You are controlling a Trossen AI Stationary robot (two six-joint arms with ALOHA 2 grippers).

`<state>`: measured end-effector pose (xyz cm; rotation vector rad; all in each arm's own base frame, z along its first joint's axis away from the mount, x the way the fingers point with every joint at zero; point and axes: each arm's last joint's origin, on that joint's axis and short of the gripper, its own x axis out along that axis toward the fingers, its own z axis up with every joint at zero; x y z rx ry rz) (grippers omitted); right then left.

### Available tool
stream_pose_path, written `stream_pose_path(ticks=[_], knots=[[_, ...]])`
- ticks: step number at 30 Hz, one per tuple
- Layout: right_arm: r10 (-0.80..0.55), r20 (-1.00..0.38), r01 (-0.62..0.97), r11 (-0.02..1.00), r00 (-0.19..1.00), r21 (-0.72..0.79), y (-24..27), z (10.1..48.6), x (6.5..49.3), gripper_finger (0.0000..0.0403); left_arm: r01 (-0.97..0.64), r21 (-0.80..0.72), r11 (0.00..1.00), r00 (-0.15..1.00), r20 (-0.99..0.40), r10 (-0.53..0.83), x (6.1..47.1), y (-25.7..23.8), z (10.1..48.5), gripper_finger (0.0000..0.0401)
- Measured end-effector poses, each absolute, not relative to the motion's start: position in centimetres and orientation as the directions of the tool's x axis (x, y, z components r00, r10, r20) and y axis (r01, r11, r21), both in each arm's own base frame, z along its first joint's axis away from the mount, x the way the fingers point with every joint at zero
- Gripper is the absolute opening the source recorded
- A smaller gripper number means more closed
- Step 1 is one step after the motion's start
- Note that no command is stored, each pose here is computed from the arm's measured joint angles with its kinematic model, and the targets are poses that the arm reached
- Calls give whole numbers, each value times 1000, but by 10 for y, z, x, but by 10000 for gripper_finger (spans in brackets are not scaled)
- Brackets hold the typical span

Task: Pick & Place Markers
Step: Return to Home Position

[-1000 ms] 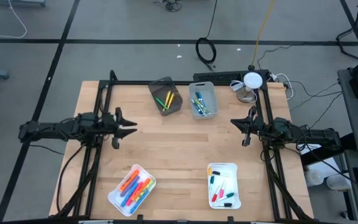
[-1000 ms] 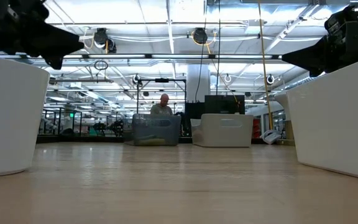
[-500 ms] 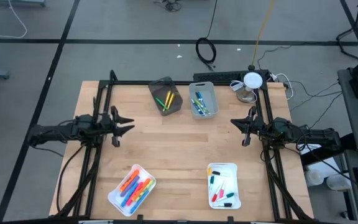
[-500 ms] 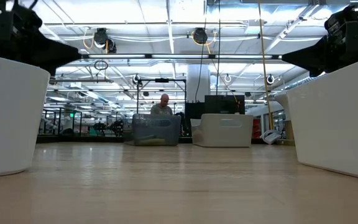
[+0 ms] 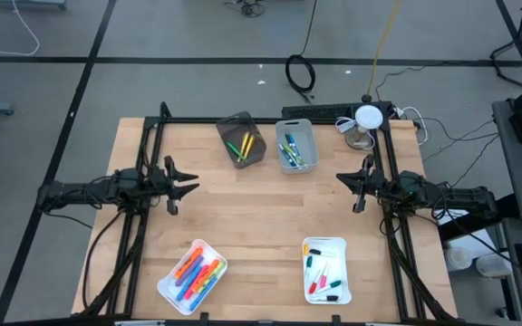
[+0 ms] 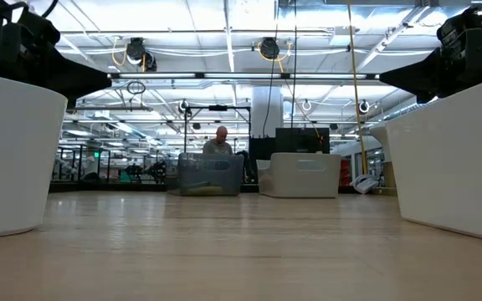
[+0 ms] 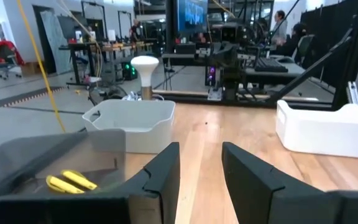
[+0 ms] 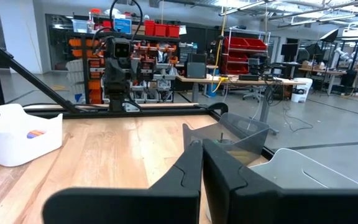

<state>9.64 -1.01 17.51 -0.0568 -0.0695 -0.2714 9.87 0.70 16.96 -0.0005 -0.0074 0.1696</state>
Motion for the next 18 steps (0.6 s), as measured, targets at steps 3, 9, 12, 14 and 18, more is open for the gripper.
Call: stream_pose_path(ticks=[3,9,12,14,18], knots=[[-266,76,270,962,961,-47,-10,175,96,0,-168,-7,986,986,9,168,99,7,170,124],[-266,77,270,962,961,-47,-10,175,96,0,-168,-9,986,986,11,168,99,7,170,125],[-266,77,270,962,961,-47,-10,175,96,0,-168,-10,986,986,11,168,99,7,170,124],[-266,76,270,962,961,-47,-10,175,96,0,-168,-10,986,986,12,168,99,7,170,125],[-266,77,270,962,961,-47,-10,175,96,0,-168,-10,986,986,12,169,99,7,170,125]])
